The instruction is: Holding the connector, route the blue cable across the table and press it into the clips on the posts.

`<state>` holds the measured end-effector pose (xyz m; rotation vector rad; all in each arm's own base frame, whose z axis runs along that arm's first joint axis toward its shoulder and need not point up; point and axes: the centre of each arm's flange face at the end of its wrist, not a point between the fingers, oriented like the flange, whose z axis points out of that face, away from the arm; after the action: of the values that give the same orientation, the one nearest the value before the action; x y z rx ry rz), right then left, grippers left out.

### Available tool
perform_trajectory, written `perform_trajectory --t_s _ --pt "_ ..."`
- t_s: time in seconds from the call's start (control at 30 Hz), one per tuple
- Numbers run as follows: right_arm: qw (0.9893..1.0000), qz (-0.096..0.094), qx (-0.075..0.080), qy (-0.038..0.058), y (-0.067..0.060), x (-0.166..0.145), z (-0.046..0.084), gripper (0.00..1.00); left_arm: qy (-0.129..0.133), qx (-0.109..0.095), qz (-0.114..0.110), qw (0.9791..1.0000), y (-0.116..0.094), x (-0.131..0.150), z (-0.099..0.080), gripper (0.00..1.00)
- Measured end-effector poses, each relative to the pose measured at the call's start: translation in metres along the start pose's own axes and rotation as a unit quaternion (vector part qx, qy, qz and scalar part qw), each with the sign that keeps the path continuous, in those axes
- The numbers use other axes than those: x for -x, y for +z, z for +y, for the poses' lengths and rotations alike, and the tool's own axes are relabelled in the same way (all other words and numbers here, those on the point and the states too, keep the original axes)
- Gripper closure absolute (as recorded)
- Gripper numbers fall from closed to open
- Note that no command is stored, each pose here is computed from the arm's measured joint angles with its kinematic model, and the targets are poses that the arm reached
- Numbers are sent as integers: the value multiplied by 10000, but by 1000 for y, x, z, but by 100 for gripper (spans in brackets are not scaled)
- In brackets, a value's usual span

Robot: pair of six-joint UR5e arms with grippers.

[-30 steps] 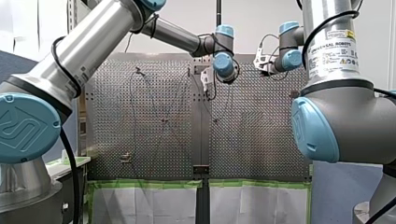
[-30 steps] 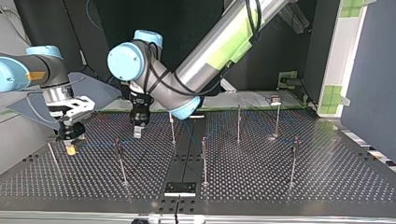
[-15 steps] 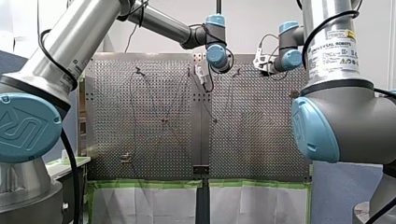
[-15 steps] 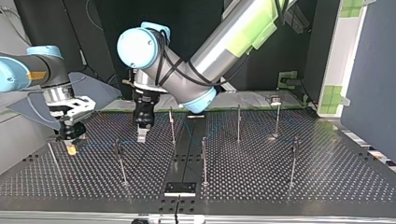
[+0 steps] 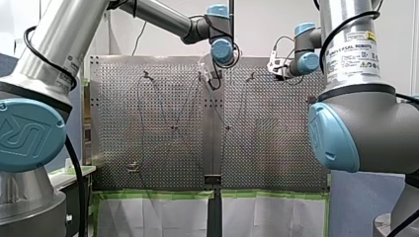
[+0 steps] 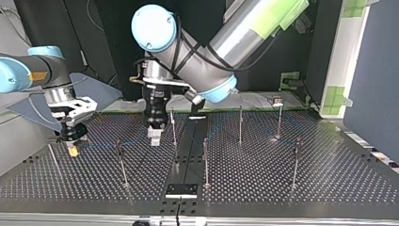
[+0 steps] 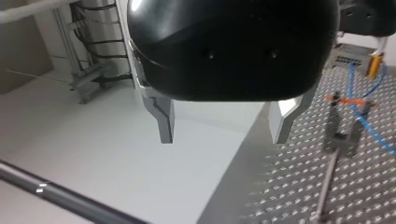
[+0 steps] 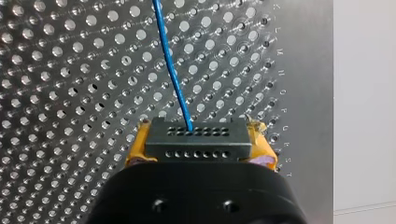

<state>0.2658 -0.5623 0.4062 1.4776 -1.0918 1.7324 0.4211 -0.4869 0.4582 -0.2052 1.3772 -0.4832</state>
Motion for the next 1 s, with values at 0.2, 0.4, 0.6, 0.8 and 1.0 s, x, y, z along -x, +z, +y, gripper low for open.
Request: perform_trajectory --t_s 0.2,0.4,0.6,0.8,1.0 --pt "10000 -2 -13 0 0 0 -2 100 23 187 -284 9994 -11 19 7 0" --pt "10000 0 -11 -5 0 0 -2 100 -129 245 -505 9983 -23 36 13 0" --pt "10000 4 -11 -9 0 0 -2 100 -556 162 -750 9955 -38 55 18 0" --pt "10000 -3 -10 -7 0 0 -2 100 -713 3 -963 9928 -52 73 22 0" --pt "10000 -3 -13 -7 0 0 -2 100 -601 -94 -1181 9911 -66 89 28 0"
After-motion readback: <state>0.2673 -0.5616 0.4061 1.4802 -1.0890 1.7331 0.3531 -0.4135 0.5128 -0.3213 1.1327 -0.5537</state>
